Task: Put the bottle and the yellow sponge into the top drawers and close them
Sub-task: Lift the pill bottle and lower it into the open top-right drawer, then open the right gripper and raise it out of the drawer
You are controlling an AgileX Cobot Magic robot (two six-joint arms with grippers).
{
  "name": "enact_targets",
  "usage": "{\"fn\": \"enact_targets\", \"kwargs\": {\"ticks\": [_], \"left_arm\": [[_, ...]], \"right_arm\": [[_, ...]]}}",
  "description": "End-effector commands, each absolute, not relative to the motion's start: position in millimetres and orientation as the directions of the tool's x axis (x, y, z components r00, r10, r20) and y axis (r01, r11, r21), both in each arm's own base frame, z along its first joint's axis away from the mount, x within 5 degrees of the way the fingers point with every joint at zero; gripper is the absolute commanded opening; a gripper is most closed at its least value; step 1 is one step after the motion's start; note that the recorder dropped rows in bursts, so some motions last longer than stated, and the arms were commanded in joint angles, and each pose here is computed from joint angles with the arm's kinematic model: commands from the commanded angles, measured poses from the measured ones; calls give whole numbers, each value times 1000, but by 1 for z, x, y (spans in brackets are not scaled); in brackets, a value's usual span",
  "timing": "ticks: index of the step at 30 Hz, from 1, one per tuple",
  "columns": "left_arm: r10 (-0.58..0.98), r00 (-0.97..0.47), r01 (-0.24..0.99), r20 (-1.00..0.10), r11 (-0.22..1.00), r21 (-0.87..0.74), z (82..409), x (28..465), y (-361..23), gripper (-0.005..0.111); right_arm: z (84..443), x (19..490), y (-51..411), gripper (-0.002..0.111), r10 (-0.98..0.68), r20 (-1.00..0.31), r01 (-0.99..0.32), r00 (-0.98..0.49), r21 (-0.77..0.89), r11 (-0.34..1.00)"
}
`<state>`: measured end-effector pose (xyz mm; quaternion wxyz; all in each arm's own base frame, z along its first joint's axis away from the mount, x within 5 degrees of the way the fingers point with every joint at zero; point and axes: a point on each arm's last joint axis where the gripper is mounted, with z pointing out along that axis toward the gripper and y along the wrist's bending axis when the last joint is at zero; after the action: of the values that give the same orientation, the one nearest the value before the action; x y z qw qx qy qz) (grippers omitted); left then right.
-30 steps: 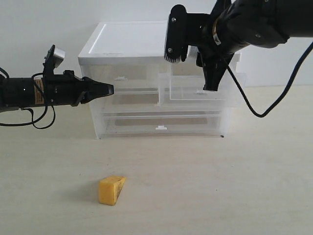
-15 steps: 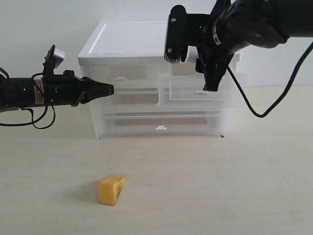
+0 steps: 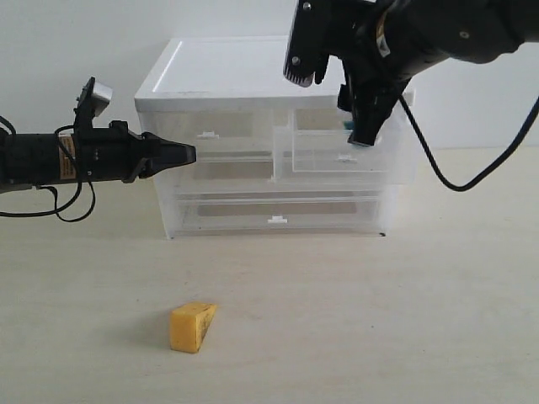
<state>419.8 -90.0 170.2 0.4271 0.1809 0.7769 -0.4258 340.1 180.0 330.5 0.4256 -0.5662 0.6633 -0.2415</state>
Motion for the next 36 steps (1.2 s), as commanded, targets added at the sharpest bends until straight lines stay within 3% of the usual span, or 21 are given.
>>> {"fn": "enact_targets", "kwargs": {"ticks": [1,11,14,16,17,27,36], "left_arm": [[-174,-564,522,-807,682,-512,168,435,-77,4],[-174,-564,522,-807,682,-512,168,435,-77,4],[-174,-564,522,-807,682,-512,168,435,-77,4],[-174,-564,522,-807,682,-512,168,435,-77,4],[-174,-564,522,-807,682,-512,168,435,-77,4],[-174,-564,522,-807,682,-512,168,435,-77,4],[-174,-564,522,-807,682,-512,168,435,-77,4]], "right_arm": [[345,333,176,55,-944,-331,-531,5,-800,278],[345,331,177,53,-907,-419,-544,-42,-752,373],[349,330,175,32,-862,-498,-522,-96,-712,469],[353,329,172,4,-816,-557,-489,-152,-675,552],[354,329,170,1,-785,-591,-473,-185,-647,599],[345,347,113,0,-377,-759,-282,-531,-262,923],[344,346,114,0,-250,-792,-473,-558,56,879]]}}
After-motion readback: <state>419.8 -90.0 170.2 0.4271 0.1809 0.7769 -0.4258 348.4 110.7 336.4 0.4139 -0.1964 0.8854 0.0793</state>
